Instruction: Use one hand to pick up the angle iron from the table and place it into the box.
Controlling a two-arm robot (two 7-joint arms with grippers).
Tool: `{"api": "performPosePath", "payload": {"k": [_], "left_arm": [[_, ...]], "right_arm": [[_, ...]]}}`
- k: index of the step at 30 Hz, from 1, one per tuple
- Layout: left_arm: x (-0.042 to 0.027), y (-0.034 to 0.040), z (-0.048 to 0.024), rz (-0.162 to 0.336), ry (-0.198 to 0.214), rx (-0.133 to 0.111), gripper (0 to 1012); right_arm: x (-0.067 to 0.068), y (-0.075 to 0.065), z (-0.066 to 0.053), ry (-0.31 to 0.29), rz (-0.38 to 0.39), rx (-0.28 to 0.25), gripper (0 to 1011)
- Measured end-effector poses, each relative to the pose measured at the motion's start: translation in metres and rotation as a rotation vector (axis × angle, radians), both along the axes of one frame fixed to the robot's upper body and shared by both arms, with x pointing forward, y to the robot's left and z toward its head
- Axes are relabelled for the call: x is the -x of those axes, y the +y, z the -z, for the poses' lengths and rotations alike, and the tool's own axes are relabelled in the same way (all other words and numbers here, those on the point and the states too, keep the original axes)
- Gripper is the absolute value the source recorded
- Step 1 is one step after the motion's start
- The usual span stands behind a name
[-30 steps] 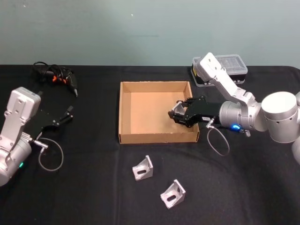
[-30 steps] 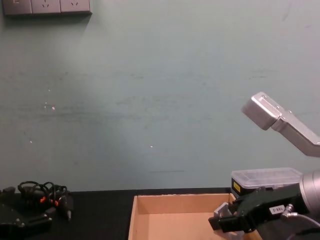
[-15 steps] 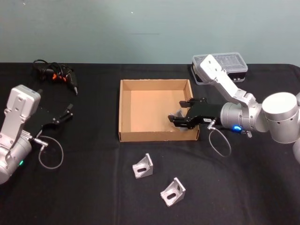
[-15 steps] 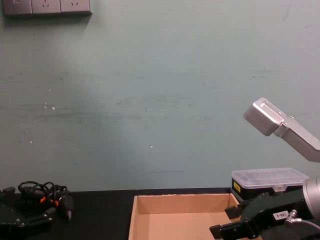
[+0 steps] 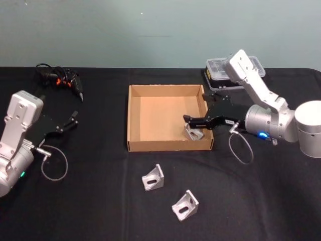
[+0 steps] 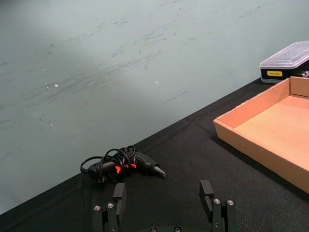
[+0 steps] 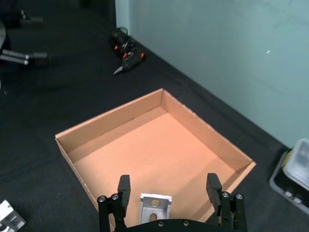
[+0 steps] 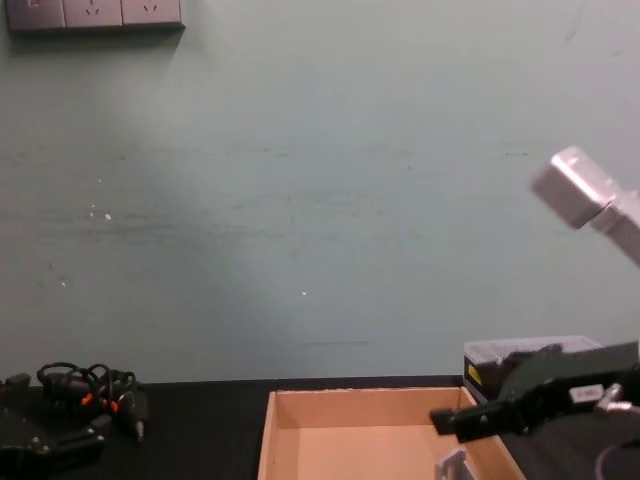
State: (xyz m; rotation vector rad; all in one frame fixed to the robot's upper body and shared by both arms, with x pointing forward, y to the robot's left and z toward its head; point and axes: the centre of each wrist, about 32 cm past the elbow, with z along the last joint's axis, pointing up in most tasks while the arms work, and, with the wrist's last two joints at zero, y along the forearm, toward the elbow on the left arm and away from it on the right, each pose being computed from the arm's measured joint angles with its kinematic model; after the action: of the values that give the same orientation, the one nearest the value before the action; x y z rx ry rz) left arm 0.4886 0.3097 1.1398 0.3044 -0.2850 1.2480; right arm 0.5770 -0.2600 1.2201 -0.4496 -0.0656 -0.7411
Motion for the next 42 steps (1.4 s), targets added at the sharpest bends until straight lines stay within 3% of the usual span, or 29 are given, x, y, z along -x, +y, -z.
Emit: {"api": "performPosePath", "payload": {"k": [11, 18, 23, 27, 34, 42], "left_arm": [[0.0000, 0.0000, 0.0000, 0.000, 0.000, 0.000, 1000], [0.0000, 0.0000, 0.0000, 0.000, 0.000, 0.000, 1000], [0.0000, 0.0000, 0.0000, 0.000, 0.000, 0.000, 1000], [0.0000, 0.0000, 0.0000, 0.000, 0.000, 0.000, 1000], [0.0000, 0.0000, 0.0000, 0.000, 0.000, 0.000, 1000], [0.0000, 0.0000, 0.0000, 0.000, 0.000, 0.000, 1000]], "right_arm": [[0.033, -0.013, -0.019, -0.061, 0.002, -0.058, 1003], [0.062, -0.019, -0.036, -0.036, -0.040, -0.070, 1003], [0.077, -0.019, -0.041, -0.013, -0.074, -0.066, 1003], [0.089, -0.017, -0.040, 0.009, -0.096, -0.060, 1003], [0.106, -0.008, -0.030, 0.089, -0.137, -0.038, 1003], [0.115, 0.003, -0.017, 0.153, -0.154, -0.021, 1003]]}}
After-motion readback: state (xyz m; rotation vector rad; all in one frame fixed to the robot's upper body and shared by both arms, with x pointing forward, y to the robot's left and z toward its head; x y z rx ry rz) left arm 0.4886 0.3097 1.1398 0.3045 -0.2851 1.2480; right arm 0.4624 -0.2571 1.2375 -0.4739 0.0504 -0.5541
